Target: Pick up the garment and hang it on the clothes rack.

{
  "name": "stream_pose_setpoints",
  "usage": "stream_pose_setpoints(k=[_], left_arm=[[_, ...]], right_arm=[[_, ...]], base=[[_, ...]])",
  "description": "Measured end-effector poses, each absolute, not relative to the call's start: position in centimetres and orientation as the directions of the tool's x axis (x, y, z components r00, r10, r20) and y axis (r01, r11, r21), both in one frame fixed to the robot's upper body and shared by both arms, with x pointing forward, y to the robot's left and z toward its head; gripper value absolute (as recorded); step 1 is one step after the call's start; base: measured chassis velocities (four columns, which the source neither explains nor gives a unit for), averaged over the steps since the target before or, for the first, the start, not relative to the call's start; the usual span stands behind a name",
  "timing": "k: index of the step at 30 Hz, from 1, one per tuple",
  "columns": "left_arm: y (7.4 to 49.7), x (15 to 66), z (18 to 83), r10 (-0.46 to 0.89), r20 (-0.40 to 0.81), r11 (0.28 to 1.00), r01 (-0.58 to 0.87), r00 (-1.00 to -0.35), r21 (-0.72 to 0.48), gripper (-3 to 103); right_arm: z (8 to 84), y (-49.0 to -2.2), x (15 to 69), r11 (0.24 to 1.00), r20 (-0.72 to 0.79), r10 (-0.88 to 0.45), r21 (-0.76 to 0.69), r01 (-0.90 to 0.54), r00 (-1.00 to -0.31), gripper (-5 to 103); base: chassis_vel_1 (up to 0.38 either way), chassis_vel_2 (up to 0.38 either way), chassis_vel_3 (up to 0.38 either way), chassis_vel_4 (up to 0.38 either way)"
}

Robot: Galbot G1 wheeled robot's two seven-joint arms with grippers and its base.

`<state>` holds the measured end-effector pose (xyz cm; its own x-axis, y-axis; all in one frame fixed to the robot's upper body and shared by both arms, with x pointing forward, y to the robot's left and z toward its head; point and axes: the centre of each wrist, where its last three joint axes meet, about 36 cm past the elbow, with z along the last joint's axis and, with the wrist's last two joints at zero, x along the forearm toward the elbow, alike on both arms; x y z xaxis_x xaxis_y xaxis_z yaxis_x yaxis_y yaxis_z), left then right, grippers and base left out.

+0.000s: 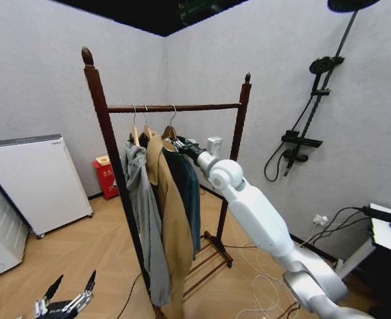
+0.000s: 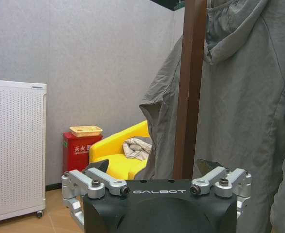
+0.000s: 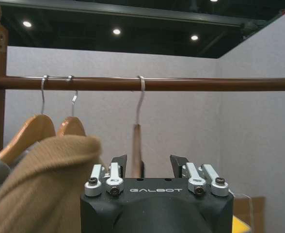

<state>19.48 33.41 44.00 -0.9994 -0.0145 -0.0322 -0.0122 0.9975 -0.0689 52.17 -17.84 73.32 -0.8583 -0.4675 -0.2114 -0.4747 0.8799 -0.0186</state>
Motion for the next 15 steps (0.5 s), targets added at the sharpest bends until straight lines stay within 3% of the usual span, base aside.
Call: stream_pose_setpoints(k=[2, 6, 8, 11, 13, 15], left_arm=[[33.4, 19.5, 44.0, -0.014, -0.032, 0.998, -0.012, -0.999, -0.069, 100], [33.4, 19.5, 44.0, -0.014, -0.032, 0.998, -0.012, -0.999, -0.069, 100], [33.4, 19.5, 44.0, -0.014, -0.032, 0.998, -0.012, -0.999, -0.069, 100], [33.4, 19.5, 44.0, -0.014, -0.032, 0.998, -0.012, -0.999, -0.069, 100], [33.4, 19.5, 44.0, -0.014, -0.032, 0.998, -0.012, -0.999, -0.069, 100], [33.4, 19.5, 44.0, -0.014, -0.032, 0.998, -0.012, -0.999, -0.069, 100]], right_arm=[[70.8, -20.9, 47.8, 0.898, -0.176, -0.436, -0.024, -0.439, -0.883, 63], [68.6, -22.3, 44.4, 0.918, -0.144, -0.396, -0.023, -0.397, -0.907, 74], [66.9, -23.4, 41.5, 0.941, -0.130, -0.336, -0.012, -0.337, -0.933, 85], [64.5, -25.1, 39.0, 0.971, -0.089, -0.240, -0.018, -0.239, -0.967, 90], [60.9, -27.7, 37.3, 0.995, -0.063, -0.076, -0.076, -0.071, -0.995, 99], [59.6, -28.6, 36.9, 0.995, -0.062, -0.028, -0.099, -0.021, -0.998, 99]], base=[[0.000, 0.000, 0.000, 0.000], [0.000, 0.000, 0.000, 0.000], [0.000, 0.000, 0.000, 0.000], [0.000, 0.000, 0.000, 0.000], [0.000, 0.000, 0.000, 0.000], [0.000, 0.000, 0.000, 0.000]])
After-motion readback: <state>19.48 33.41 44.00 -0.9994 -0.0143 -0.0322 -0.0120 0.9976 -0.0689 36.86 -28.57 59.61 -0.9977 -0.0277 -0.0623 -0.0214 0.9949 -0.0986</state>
